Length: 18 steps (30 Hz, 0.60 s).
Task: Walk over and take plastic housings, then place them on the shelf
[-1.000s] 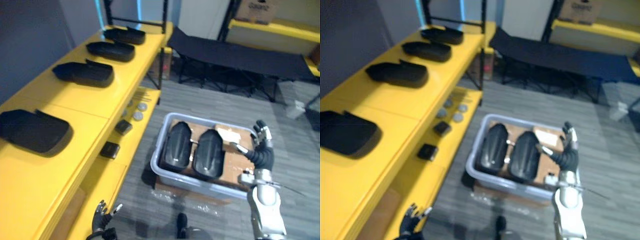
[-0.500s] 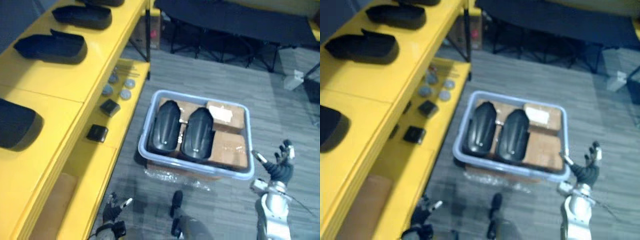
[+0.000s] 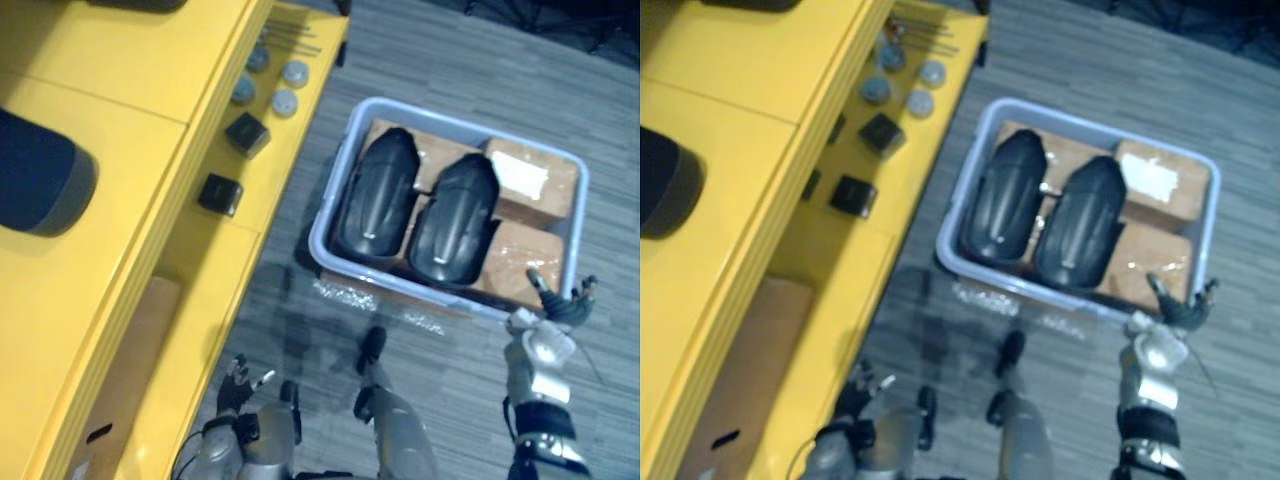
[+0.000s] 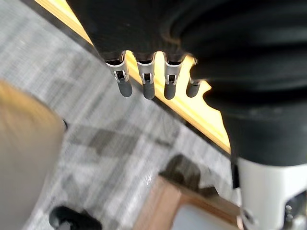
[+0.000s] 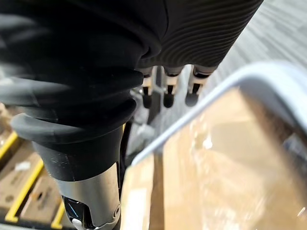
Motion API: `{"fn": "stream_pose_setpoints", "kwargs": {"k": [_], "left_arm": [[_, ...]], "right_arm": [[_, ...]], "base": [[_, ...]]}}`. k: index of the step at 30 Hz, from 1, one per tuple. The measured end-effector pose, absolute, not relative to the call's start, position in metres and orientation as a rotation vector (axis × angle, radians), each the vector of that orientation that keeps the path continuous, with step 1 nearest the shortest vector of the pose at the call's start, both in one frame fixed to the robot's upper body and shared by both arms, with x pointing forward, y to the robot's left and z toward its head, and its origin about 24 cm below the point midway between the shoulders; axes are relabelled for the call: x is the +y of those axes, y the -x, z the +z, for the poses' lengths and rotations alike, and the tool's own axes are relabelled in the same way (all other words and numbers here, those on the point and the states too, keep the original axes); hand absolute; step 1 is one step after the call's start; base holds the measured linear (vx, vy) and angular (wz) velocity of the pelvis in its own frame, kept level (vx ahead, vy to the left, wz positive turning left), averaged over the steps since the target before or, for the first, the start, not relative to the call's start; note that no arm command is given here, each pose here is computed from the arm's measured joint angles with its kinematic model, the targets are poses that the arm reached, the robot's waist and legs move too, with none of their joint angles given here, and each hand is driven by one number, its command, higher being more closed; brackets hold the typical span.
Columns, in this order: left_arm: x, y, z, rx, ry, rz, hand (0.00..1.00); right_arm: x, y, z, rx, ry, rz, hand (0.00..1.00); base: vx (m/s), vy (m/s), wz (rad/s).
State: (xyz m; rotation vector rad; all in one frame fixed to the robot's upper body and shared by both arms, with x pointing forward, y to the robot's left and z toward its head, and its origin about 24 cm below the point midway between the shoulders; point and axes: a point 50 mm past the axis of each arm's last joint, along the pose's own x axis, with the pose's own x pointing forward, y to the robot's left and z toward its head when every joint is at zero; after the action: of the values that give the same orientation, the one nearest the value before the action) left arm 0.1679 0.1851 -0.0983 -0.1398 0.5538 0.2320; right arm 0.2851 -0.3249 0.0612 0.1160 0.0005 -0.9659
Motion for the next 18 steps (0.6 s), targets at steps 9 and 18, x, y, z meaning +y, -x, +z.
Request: {"fn": "stream_pose_setpoints", "kwargs": {"k": [9, 18], "left_arm": [[0.184, -0.173, -0.098, 0.538, 0.119, 0.176, 0.00], [0.183, -0.175, -0.097, 0.533, 0.136, 0.168, 0.00]], "right_arm": [[-0.335, -0.313, 0.091, -0.025, -0.048, -0.920, 0.00], [-0.343, -0.321, 0.083, 0.159, 0.015, -0.829, 0.00]], "base": [[-0.01, 0.053, 0.07], [-0.01, -0.004, 0.00]]}}
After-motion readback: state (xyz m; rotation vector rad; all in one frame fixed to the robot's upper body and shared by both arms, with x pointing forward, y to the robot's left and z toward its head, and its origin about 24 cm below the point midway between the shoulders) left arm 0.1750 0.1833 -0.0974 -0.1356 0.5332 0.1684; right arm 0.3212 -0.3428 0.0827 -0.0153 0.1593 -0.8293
